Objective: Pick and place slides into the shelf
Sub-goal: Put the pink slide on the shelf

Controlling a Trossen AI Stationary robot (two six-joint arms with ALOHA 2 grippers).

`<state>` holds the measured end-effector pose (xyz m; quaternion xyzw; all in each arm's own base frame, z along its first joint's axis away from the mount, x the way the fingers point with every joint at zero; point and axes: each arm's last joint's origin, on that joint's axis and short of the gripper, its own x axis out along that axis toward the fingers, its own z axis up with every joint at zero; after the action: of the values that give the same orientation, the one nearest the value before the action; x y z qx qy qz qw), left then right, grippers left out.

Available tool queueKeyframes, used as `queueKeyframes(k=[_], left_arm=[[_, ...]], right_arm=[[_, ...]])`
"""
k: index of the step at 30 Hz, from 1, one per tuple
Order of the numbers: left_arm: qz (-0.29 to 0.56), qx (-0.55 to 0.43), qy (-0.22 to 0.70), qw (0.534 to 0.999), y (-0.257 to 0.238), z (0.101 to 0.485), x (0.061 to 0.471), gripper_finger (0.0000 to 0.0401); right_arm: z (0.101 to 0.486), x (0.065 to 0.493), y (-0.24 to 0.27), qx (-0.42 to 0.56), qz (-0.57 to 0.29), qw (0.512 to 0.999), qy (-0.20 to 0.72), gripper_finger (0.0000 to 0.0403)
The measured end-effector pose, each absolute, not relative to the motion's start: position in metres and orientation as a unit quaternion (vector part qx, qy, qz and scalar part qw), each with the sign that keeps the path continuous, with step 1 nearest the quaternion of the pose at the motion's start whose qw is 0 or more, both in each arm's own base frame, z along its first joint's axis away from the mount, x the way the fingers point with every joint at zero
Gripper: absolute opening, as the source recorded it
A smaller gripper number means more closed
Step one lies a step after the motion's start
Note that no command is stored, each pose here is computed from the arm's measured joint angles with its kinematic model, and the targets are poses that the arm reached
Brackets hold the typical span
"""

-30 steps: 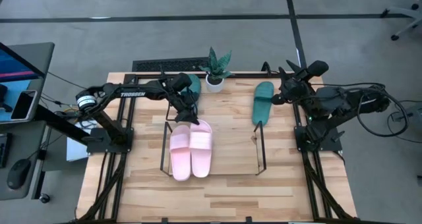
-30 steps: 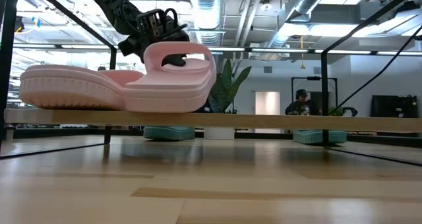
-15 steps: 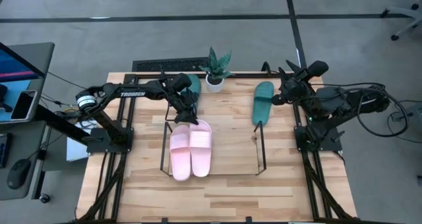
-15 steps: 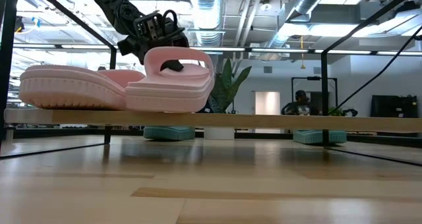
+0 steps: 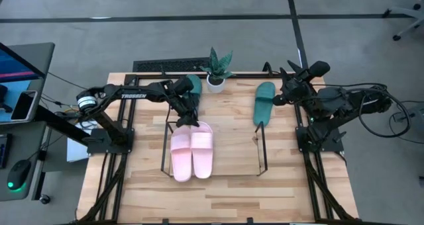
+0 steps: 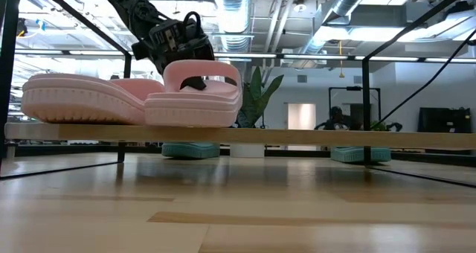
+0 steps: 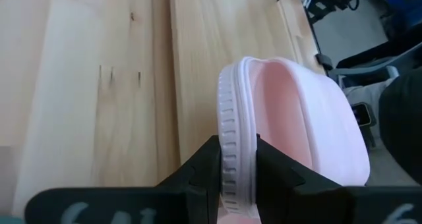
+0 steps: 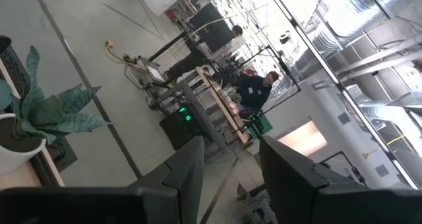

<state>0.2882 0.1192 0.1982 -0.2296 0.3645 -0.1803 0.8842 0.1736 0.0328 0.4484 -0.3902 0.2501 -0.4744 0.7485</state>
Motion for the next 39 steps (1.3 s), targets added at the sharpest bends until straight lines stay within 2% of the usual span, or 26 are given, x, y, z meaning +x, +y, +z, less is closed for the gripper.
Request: queueKeyframes(k=[39], left_arm=[[-0.151,-0.187,0.39,0.889,0.1206,0.1946,0.2854,0.006]], right_arm=[[0.4484,0.1735,0.0328,-0.391,-0.475,0.747,0.251,0.0139]])
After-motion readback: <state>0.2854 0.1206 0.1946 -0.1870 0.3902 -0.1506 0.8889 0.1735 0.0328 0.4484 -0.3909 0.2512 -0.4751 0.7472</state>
